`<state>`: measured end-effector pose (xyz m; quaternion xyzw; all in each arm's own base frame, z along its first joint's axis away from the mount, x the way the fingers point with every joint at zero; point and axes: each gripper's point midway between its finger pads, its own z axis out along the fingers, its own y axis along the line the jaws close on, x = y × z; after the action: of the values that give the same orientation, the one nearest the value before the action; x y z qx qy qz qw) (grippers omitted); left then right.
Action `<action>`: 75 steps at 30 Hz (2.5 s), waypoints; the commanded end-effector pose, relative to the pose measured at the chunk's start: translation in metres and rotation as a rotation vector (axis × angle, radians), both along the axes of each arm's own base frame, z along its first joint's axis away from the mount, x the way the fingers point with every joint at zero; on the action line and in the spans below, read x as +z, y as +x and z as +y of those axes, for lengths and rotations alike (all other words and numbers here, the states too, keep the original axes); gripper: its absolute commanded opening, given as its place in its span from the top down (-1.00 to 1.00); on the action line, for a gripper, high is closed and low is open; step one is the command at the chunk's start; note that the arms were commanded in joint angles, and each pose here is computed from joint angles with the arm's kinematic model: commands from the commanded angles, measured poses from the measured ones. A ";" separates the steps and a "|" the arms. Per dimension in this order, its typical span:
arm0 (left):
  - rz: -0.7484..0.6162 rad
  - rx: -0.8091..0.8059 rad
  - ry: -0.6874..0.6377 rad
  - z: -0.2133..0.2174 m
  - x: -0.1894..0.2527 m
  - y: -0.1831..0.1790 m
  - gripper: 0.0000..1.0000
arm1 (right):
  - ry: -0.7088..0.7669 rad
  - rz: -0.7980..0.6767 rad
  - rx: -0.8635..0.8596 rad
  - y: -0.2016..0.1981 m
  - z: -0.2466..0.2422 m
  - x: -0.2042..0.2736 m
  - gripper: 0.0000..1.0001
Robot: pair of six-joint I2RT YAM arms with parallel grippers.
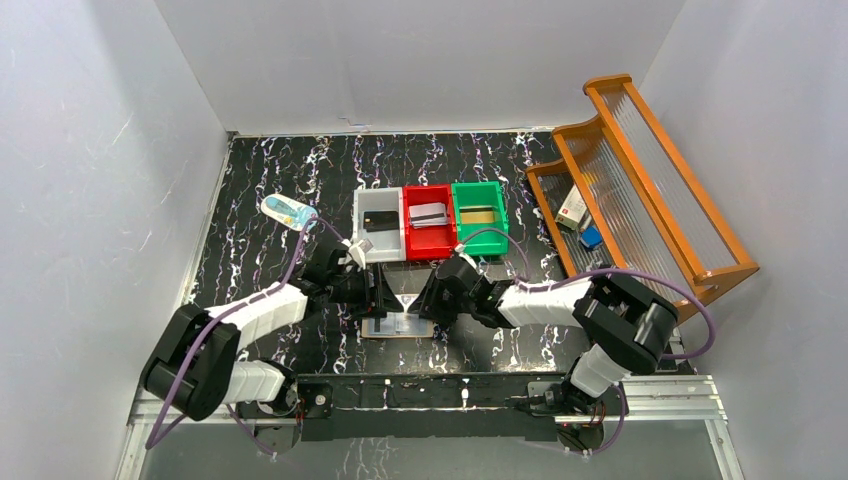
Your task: Take the credit cards out of the card holder
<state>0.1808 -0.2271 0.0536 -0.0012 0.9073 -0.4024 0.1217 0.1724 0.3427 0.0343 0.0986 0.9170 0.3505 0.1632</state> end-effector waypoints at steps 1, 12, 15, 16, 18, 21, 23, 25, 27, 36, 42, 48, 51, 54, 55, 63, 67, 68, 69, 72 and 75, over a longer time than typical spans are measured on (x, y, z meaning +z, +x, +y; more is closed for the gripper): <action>-0.021 -0.022 -0.020 -0.003 0.000 0.002 -0.15 | -0.083 0.028 -0.040 -0.008 -0.023 -0.027 0.09; 0.053 -0.042 -0.034 -0.006 -0.023 -0.006 0.13 | -0.047 0.044 -0.030 -0.013 -0.020 -0.030 0.09; 0.066 -0.031 -0.038 -0.005 -0.028 -0.009 0.16 | -0.046 0.047 -0.033 -0.013 -0.021 -0.031 0.09; 0.070 -0.027 -0.048 -0.006 -0.028 -0.010 0.17 | -0.044 0.046 -0.033 -0.014 -0.021 -0.031 0.09; 0.083 -0.018 -0.066 -0.007 -0.030 -0.011 0.23 | -0.040 0.050 -0.031 -0.015 -0.021 -0.031 0.10; 0.089 -0.014 -0.076 -0.007 -0.031 -0.013 0.33 | -0.039 0.051 -0.031 -0.015 -0.021 -0.032 0.10; 0.083 -0.013 -0.078 -0.007 -0.029 -0.013 0.44 | -0.038 0.051 -0.034 -0.015 -0.021 -0.031 0.10; 0.072 -0.010 -0.081 -0.007 -0.028 -0.012 0.51 | -0.039 0.050 -0.034 -0.015 -0.022 -0.031 0.10; 0.063 -0.005 -0.080 -0.007 -0.027 -0.011 0.61 | -0.038 0.051 -0.034 -0.015 -0.022 -0.031 0.10; 0.064 -0.029 -0.190 -0.019 -0.010 -0.012 0.93 | -0.032 0.043 -0.043 -0.015 -0.024 -0.029 0.09; 0.068 -0.044 -0.127 -0.012 -0.018 -0.016 1.00 | -0.036 0.046 -0.043 -0.015 -0.025 -0.031 0.09; 0.033 -0.013 0.011 0.008 -0.021 -0.016 1.00 | -0.055 0.045 -0.060 -0.014 -0.029 -0.033 0.12; 0.004 0.009 0.043 0.013 -0.018 -0.012 1.00 | -0.051 0.038 -0.059 -0.013 -0.029 -0.030 0.13; -0.009 0.005 0.029 0.012 -0.013 -0.011 1.00 | -0.023 0.010 -0.041 -0.010 -0.023 -0.020 0.13; -0.011 -0.001 0.028 0.011 -0.013 -0.011 1.00 | -0.016 -0.011 -0.022 -0.009 -0.020 -0.015 0.12; -0.001 -0.014 0.019 0.009 -0.013 -0.012 1.00 | 0.141 -0.164 0.157 -0.002 0.025 0.061 0.07; 0.001 -0.015 0.019 0.008 -0.013 -0.011 1.00 | 0.169 -0.135 0.175 -0.003 0.038 0.055 0.03; 0.001 -0.018 0.016 0.008 -0.013 -0.011 1.00 | 0.150 -0.114 0.162 -0.002 0.038 0.047 0.03; 0.003 -0.019 0.014 0.008 -0.013 -0.012 1.00 | 0.131 -0.093 0.151 -0.002 0.037 0.038 0.03; 0.001 -0.023 0.007 0.007 -0.012 -0.012 0.99 | 0.068 -0.043 0.118 -0.003 0.029 0.014 0.03; -0.005 -0.023 -0.010 0.005 -0.009 -0.012 0.93 | 0.027 -0.011 0.086 -0.005 0.020 -0.003 0.04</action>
<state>0.1669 -0.2190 0.0369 0.0008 0.9097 -0.3991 0.1145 0.1663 0.3668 0.0420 0.0370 0.9087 0.3862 0.1537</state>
